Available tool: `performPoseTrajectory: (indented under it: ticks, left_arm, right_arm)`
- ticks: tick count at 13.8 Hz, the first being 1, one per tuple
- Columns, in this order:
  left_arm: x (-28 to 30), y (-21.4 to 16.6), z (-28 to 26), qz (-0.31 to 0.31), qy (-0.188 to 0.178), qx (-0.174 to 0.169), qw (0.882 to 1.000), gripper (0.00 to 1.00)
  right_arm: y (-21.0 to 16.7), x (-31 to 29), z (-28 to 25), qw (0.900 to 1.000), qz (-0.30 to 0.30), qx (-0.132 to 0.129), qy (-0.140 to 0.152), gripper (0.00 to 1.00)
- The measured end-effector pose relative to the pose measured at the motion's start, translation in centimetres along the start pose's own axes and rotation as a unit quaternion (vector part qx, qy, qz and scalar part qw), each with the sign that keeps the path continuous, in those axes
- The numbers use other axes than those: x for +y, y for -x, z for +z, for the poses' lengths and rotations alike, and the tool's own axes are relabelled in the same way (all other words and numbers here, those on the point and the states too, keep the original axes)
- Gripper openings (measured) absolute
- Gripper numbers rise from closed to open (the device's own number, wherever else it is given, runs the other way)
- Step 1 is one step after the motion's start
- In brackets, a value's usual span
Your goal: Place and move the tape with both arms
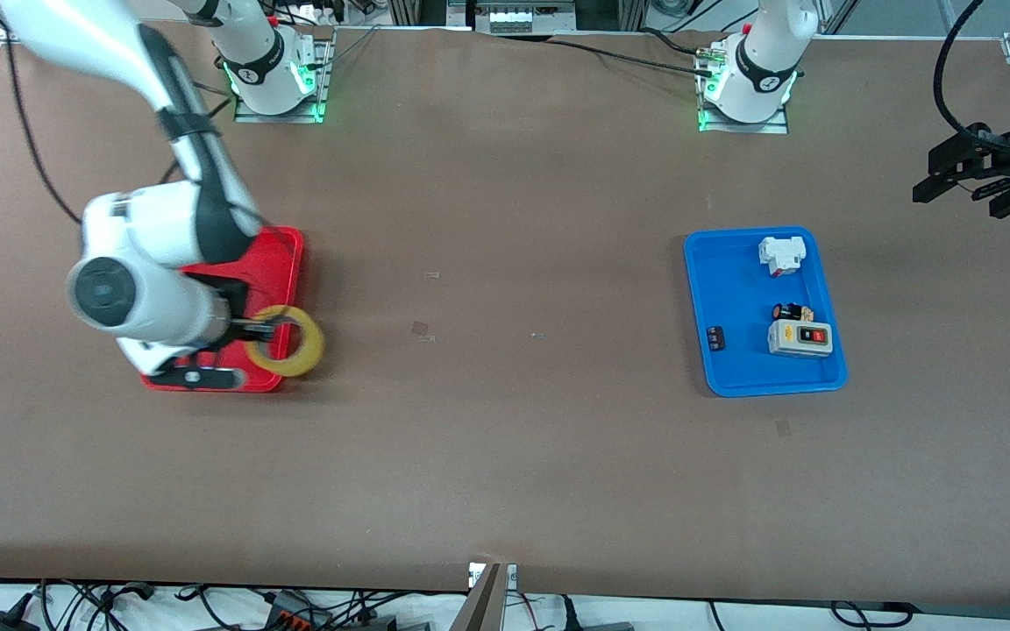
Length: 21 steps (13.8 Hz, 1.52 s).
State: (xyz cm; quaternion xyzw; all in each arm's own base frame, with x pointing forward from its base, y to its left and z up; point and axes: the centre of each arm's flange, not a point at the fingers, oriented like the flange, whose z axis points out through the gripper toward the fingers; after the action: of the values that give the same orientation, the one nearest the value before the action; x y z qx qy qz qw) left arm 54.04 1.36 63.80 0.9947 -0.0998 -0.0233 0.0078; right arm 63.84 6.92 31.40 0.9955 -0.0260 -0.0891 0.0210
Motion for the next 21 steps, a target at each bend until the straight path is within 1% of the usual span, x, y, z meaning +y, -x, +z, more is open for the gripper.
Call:
performPoseTrajectory:
  ticks: [2,3,4,7,9,10,12,13,14,15,16,18,19,21]
  left_arm:
    - [0.0,0.0,0.1,0.0,0.0,-0.002,1.0,1.0]
    - [0.0,0.0,0.2,0.0,0.001,-0.004,1.0,1.0]
    - [-0.1,-0.1,0.5,-0.002,0.002,-0.007,1.0,1.0]
    - [-0.4,0.0,1.1,-0.021,0.005,-0.022,1.0,1.0]
    - [-0.3,0.1,1.1,-0.028,0.005,-0.024,0.999,1.0]
    - [-0.3,0.1,1.1,-0.031,0.005,-0.024,0.999,1.0]
    - [-0.2,0.0,1.1,-0.042,0.005,-0.024,0.999,1.0]
    - [0.0,0.0,1.1,-0.05,0.004,-0.024,0.998,1.0]
    - [0.3,-0.1,1.1,-0.053,0.004,-0.023,0.998,1.0]
    - [0.5,-0.3,1.0,-0.057,0.003,-0.019,0.998,1.0]
    - [0.6,-0.5,1.0,-0.06,0.002,-0.014,0.998,1.0]
    - [0.5,-0.7,1.2,-0.076,0.001,-0.011,0.997,1.0]
    - [0.5,-0.8,1.3,-0.082,0.001,-0.011,0.997,1.0]
    - [0.4,-1.0,1.4,-0.086,0.001,-0.011,0.996,1.0]
  right_arm:
    - [1.4,5.9,2.6,1.0,0.007,-0.028,0.006,0.23]
    - [2.2,7.5,3.7,0.999,0.01,-0.035,0.011,0.23]
    - [2.9,8.5,4.7,0.999,0.012,-0.036,0.013,0.23]
    - [4.4,10.6,8.4,0.999,0.013,-0.03,0.007,0.23]
    - [5.2,11.4,10.7,0.999,0.017,-0.04,0.004,0.23]
    - [5.3,11.6,11.4,0.999,0.019,-0.044,0.003,0.3]
    - [5.1,11.5,10.6,0.999,0.018,-0.041,0.003,0.53]
    - [4.8,11.2,8.4,0.999,0.015,-0.039,0.004,0.67]
    - [4.5,10.7,4.9,0.999,0.011,-0.04,0.007,0.79]
    - [4.3,10.1,0.6,0.999,0.007,-0.036,0.01,0.94]
    - [4.3,9.5,-4.3,1.0,0.004,-0.027,0.013,1.0]
    - [4.8,9.2,-13.3,1.0,0.004,-0.002,0.011,1.0]
    - [5.0,9.3,-16.7,1.0,0.004,0.014,0.006,1.0]
    - [5.2,9.6,-21.7,0.999,0.001,0.044,0.0,1.0]
